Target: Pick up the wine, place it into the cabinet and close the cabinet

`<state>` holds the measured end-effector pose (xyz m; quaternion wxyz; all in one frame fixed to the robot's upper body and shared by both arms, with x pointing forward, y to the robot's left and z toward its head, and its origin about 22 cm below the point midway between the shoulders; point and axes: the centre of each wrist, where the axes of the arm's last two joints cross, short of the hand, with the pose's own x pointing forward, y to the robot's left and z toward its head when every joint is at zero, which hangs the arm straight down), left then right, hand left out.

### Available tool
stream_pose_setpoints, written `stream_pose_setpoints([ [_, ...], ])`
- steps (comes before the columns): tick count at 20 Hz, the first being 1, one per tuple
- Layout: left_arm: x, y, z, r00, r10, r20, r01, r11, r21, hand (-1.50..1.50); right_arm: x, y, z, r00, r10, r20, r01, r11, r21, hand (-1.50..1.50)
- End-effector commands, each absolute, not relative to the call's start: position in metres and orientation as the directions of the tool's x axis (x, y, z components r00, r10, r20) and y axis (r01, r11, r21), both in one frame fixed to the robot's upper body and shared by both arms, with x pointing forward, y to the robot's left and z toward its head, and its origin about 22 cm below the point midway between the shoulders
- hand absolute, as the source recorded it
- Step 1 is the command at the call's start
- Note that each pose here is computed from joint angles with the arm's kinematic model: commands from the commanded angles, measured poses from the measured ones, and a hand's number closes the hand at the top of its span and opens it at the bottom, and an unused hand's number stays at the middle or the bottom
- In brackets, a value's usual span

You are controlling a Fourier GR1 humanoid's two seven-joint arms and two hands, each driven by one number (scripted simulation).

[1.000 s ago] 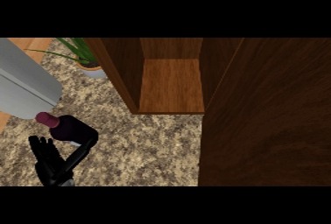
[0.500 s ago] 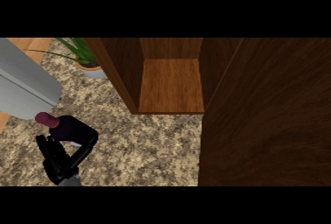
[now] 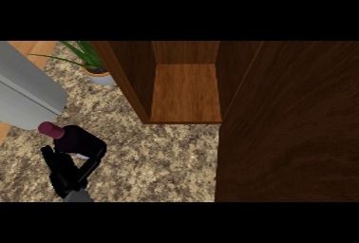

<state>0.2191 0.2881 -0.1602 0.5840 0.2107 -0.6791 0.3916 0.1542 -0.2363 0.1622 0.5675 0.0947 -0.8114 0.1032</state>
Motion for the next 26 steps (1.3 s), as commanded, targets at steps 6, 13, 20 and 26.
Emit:
stream_pose_setpoints([
  [6,0.221,0.28,-0.167,-0.258,0.205,0.944,-0.698,0.636,-0.328,1.5,0.168,-0.236,0.157,-0.34,-0.04,0.939,-0.283,0.957,-0.062,-1.5],
  [13,0.212,0.289,-0.175,-0.23,0.188,0.955,-0.703,0.646,-0.296,1.5,0.147,-0.245,0.163,-0.347,-0.034,0.937,-0.274,0.96,-0.066,-1.5],
  [20,0.171,0.271,-0.191,-0.02,0.283,0.959,-0.093,0.954,-0.284,1.5,0.163,-0.24,0.165,-0.334,-0.043,0.942,-0.263,0.964,-0.049,-1.5],
  [26,0.154,0.294,-0.182,-0.088,0.321,0.943,-0.023,0.946,-0.324,1.5,0.143,-0.236,0.172,-0.346,-0.016,0.938,-0.25,0.965,-0.076,-1.5],
])
